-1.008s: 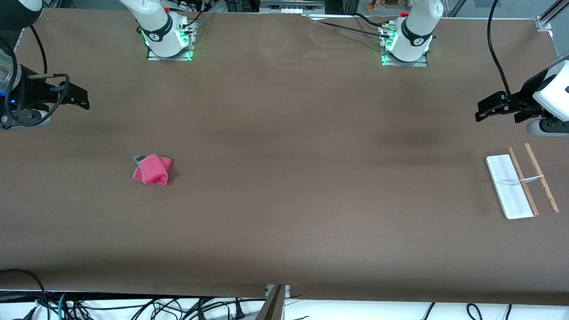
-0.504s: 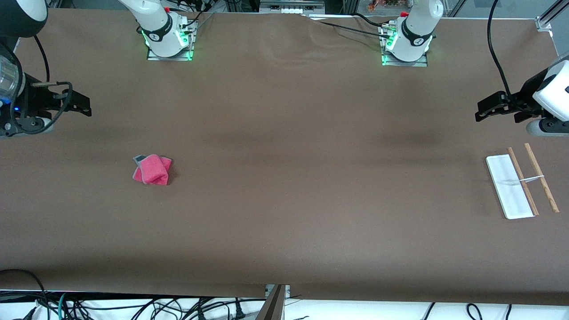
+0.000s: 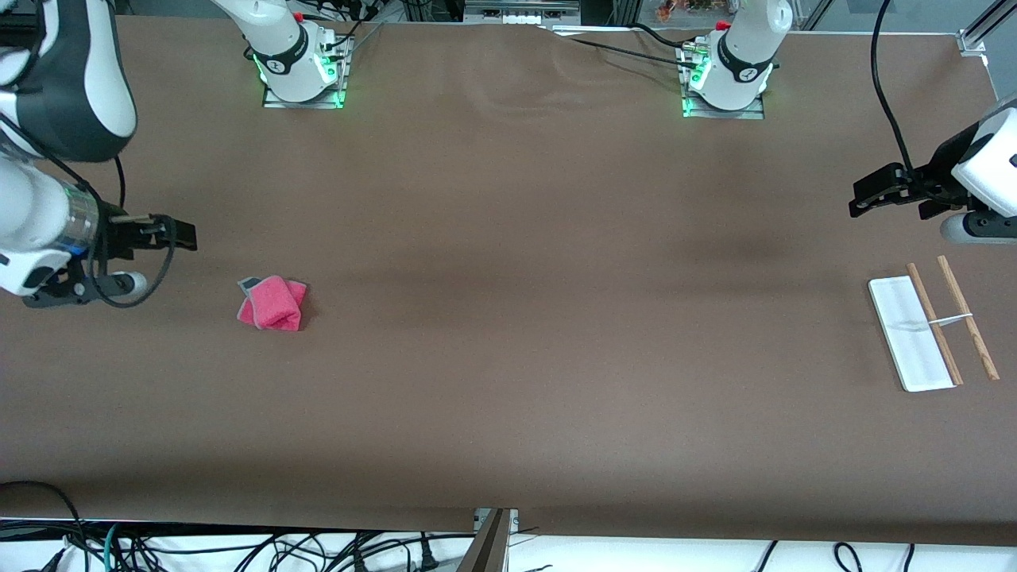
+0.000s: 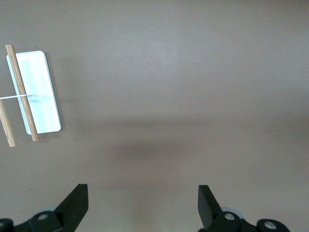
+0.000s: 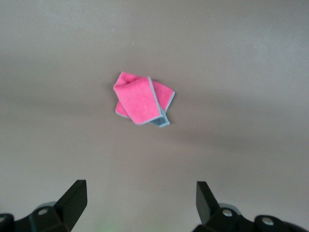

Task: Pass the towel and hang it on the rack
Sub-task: 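Reach the right gripper down to the pink towel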

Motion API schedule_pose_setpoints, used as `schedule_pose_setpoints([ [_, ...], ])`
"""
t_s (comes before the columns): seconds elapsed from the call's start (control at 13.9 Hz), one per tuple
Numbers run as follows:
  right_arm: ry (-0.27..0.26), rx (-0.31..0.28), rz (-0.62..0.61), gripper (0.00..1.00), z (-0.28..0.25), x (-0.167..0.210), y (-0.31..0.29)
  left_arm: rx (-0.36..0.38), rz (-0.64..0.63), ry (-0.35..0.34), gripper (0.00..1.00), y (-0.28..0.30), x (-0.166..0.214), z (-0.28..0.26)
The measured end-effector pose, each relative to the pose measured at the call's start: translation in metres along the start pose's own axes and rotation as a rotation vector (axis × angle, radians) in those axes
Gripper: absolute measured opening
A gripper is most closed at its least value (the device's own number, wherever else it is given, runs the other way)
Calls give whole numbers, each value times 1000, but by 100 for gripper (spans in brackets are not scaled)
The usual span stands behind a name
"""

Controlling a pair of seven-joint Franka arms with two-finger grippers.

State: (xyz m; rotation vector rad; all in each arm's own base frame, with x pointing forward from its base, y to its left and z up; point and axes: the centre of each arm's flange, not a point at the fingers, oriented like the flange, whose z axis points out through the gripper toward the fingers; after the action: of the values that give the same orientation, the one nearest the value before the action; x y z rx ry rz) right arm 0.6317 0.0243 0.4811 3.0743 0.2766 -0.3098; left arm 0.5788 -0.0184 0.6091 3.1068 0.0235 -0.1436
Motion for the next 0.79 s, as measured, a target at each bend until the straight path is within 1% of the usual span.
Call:
schedule_pose_setpoints([
  [0.14,5,1,-2,100,22,16,1,0,0,0,100,0,0,0],
  [0.29,2,4,-6,100,56,37,2,0,0,-1,100,0,0,0],
  [0.58,-36,15,-23,100,138,73,0,0,0,-1,100,0,0,1],
  [0.79,-44,18,-75,100,170,85,-6,0,0,-2,100,0,0,1],
])
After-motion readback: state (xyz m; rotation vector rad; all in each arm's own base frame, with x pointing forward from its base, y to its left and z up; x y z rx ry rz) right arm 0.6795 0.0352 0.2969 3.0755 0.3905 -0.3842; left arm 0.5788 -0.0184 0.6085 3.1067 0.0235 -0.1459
